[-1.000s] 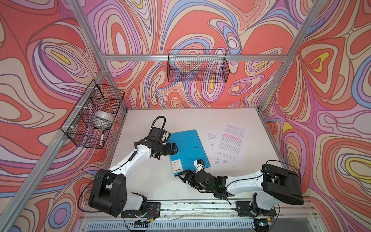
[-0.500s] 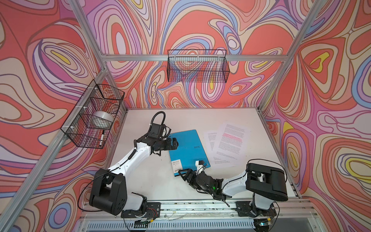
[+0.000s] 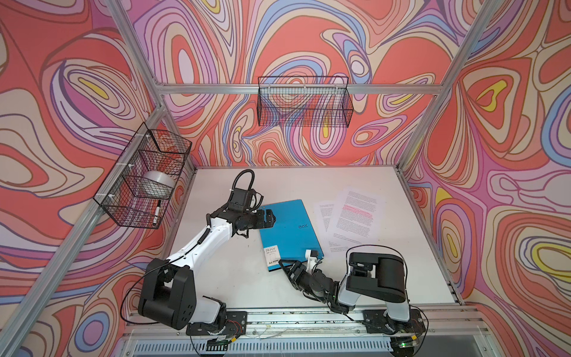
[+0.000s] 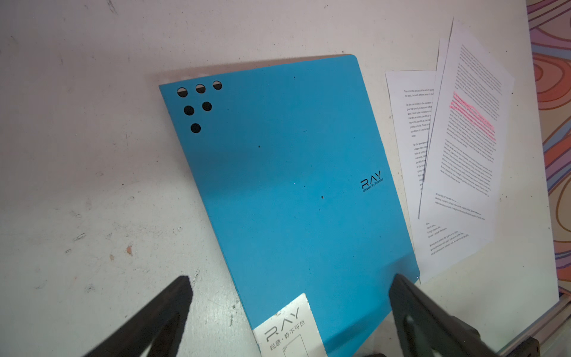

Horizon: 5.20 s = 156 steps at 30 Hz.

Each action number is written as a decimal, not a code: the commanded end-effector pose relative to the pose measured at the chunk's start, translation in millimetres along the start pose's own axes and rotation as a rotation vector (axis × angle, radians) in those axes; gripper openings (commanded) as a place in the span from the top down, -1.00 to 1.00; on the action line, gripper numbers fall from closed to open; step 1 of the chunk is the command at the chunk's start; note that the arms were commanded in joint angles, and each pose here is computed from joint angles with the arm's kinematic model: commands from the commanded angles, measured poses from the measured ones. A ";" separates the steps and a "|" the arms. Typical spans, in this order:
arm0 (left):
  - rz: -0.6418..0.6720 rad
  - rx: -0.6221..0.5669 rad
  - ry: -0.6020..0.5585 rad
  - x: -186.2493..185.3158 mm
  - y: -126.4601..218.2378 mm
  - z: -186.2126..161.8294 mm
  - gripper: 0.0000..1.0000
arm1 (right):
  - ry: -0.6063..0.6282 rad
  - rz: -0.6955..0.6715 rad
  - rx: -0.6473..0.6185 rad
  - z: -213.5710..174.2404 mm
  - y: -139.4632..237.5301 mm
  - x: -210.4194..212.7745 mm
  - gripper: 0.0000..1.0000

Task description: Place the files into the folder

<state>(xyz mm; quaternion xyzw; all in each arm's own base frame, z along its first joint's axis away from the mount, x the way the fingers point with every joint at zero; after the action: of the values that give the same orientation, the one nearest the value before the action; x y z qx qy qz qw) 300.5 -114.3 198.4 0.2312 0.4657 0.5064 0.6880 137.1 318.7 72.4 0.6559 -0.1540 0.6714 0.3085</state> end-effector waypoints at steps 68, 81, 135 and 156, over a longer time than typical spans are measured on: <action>0.030 -0.060 0.292 47.9 4.7 -15.3 -1.00 | 0.574 -0.189 -0.041 34.2 -40.5 103.7 -0.89; -0.029 -0.106 0.319 49.3 16.8 -2.2 -1.00 | 0.685 -0.099 0.010 28.1 -51.0 138.5 -0.91; -0.101 -0.111 0.033 -2.0 70.4 63.6 -0.98 | 0.796 0.187 0.164 10.0 -121.5 215.2 -0.95; 0.062 -0.133 -0.112 2.5 89.0 67.3 -1.00 | 0.723 0.295 0.144 28.8 -126.9 222.8 -0.95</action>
<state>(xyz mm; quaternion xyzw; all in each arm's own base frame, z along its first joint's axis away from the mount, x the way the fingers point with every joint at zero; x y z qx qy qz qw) 334.6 -67.4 295.5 0.1856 0.3923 0.5555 0.7093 235.3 448.1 249.7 0.3767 -0.0327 0.9030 0.2039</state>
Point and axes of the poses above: each gripper's point midway between its finger pads, its own y axis back along the fingers, its own x axis along the line the jaws close on, z = x × y, the point moved 8 cm from there along y, back along the fingers, and after that the axes turned 2 degrees about y, right-handed, at the moved point
